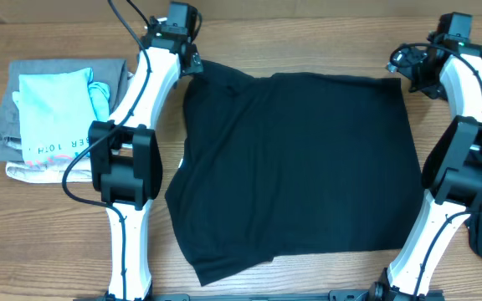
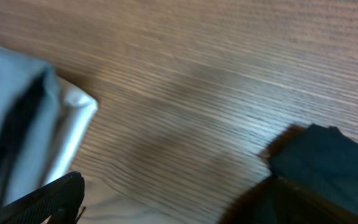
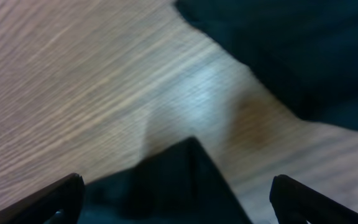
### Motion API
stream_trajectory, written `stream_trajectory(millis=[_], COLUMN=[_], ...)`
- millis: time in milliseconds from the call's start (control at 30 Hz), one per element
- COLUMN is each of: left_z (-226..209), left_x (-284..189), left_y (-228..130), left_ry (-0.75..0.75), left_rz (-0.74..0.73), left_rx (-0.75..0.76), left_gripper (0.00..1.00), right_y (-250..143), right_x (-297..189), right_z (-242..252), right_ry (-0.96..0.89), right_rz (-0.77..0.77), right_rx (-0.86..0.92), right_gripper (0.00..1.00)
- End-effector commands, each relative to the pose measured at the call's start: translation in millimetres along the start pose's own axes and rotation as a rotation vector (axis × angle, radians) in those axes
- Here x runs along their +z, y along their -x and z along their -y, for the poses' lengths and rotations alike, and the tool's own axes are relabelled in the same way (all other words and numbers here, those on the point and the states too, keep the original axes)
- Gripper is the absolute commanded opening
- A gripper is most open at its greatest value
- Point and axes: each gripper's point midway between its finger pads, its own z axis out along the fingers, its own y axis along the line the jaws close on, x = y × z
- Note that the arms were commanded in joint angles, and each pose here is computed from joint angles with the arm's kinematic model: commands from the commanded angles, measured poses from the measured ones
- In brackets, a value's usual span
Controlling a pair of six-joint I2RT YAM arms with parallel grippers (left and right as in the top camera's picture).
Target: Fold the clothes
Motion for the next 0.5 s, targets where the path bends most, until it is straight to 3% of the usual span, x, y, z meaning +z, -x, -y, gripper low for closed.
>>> stream_trajectory(millis=[0,67,167,233,400,467], left_z=[-9,-13,-14,-15,-36,-52], left_x=[-70,-101,-147,-162,-153,-143], left_y=[58,71,70,60,20,-1], left_ry=[-0.081,-0.118,-0.225,-0.259,-0.195,-0.148], left_rz=[0.141,0.166,0.145,0.108,-0.064,-0.169], left_rx=[0.004,-0.015,-0.009,0.013,0.048,0.031], left_gripper=[0.98,0.95,0.72,0.65,0.65,0.6], right_y=[42,49,43,31,8,1], right_x=[-65,-91,-129,-145,-165,-166], right_z=[-29,-31,-29,-24,-5,6], right_ry=[0.066,0.072,0.062,0.048,0.009,-0.008], right_rz=[0.148,0.173,0.156,0.12,0.036,0.0], right_rx=[-0.073,-0.071,-0.062,-0.052,-0.017,0.004], right_gripper=[1.0,1.0,1.0,1.0,1.0,1.0])
